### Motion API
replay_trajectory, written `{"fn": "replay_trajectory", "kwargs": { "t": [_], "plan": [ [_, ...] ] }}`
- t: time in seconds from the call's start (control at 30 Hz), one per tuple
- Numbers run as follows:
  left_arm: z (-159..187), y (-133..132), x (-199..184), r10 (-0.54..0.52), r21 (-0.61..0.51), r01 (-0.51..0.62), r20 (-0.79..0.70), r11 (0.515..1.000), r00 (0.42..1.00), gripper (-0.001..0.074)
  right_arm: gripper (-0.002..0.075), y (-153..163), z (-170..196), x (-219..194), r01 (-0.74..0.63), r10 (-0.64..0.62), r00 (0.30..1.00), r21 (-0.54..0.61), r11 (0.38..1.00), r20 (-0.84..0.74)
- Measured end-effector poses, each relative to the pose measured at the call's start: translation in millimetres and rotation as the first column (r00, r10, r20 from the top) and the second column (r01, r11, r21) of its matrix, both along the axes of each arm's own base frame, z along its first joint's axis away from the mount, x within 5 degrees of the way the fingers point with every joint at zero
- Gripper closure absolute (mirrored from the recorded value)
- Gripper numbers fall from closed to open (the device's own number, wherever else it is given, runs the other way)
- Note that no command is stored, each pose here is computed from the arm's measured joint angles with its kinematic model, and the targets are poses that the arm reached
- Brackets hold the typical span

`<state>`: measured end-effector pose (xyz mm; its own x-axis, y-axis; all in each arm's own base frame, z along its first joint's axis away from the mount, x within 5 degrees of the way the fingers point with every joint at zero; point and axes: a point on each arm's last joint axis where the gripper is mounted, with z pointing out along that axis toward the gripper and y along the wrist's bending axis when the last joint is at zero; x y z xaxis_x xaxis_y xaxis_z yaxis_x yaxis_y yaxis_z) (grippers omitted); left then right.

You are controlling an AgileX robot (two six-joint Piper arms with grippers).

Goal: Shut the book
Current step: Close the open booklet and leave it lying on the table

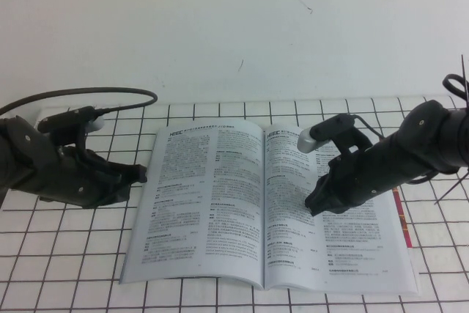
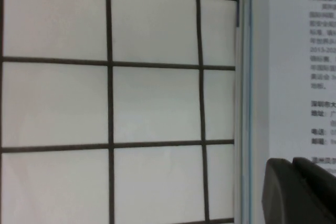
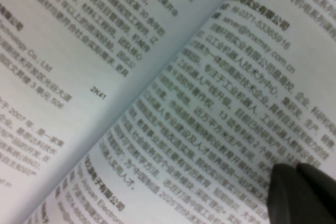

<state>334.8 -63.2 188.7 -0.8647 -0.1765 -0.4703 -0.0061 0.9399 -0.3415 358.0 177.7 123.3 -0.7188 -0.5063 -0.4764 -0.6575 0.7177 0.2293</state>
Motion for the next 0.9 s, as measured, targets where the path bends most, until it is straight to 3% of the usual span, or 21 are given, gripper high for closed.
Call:
{"fn": "replay_trajectory", "kwargs": {
  "t": [0.5, 0.9],
  "plan": [
    [-37, 2, 11, 0.002, 0.047, 0.0, -0.042, 0.999, 0.999, 0.0738, 0.0729, -1, 0, 0, 0.013, -0.014, 1.0, -0.013, 1.0, -0.013],
    [-45, -3, 8, -0.017, 0.0, 0.017, -0.123, 1.0, 0.992, 0.0738, 0.0729, -1, 0, 0, 0.016, -0.016, 1.0, -0.013, 1.0, -0.015]
  ]
}}
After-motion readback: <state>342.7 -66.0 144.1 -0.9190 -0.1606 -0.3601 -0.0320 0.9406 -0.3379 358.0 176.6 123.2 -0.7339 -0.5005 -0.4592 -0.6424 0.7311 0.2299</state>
